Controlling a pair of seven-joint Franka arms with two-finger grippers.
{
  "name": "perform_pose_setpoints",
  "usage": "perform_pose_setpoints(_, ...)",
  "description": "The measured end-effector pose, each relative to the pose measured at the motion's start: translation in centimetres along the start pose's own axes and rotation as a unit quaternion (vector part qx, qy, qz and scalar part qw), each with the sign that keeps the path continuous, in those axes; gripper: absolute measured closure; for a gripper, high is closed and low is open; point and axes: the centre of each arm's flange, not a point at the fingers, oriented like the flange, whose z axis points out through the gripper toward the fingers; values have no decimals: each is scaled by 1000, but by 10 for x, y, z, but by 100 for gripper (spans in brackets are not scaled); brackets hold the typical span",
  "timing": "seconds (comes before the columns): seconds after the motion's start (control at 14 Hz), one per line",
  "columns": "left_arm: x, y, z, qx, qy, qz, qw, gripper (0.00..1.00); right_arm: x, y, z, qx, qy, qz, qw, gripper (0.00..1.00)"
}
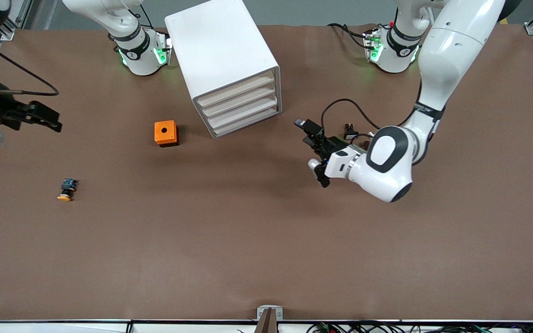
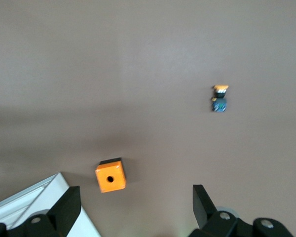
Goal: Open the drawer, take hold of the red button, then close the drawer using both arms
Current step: 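Grasp the drawer front with the left gripper while the right gripper rises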
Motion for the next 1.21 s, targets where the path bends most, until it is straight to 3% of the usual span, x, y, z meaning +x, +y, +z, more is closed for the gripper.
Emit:
perform_pose_setpoints(0.21, 6, -28, 33, -50, -2, 12, 999, 0, -3, -28, 19, -5, -25, 40, 999, 0)
perform_pose_setpoints(0.5, 8, -44, 73, -103, 1, 8, 995, 0, -3, -44, 45, 15, -59, 95, 994, 0)
perform_pose_setpoints(1.21, 15, -48, 159, -147, -1, 11, 989, 7, -8, -72, 70, 15, -59, 160, 985, 0)
